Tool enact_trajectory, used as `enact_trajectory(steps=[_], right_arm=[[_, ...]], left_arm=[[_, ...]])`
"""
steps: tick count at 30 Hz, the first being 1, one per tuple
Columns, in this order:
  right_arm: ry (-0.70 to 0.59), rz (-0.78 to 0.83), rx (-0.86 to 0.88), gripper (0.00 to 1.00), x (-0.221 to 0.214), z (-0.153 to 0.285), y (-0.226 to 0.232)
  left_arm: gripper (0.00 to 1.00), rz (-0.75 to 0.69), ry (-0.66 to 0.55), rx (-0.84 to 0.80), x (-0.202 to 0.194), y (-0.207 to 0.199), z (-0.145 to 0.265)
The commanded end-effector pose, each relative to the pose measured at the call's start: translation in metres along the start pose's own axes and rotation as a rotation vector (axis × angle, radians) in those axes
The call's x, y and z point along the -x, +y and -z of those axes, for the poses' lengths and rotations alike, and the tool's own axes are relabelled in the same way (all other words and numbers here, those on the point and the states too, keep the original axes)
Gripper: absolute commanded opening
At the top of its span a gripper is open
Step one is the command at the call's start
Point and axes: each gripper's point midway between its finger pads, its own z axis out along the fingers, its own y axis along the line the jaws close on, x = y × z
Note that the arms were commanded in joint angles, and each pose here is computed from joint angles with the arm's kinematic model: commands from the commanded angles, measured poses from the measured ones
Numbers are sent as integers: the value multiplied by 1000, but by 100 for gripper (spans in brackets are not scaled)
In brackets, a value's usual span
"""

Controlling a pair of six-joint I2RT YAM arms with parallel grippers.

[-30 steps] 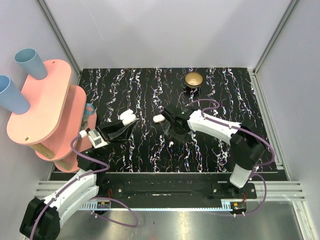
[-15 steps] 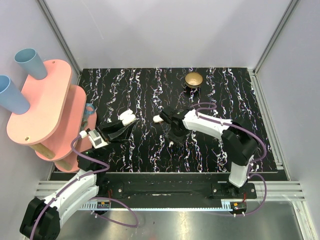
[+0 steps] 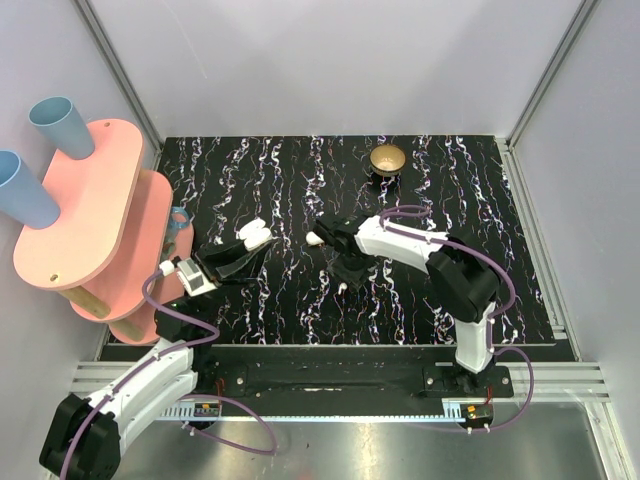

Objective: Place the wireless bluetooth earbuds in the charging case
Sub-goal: Pick up the left earbud from the center of the board.

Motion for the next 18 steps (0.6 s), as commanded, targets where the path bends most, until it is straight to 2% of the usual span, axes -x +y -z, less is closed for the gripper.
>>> enact_trajectory(steps=[1,18], right_arm=[[-42,-53,-21,57,15,-4,6],[-36,-56,-57,53,19,-15,8]], left_arm=[[0,-81,-180,-32,45,-8,-3],[0,-81,-176,-30,43,-6,-5]])
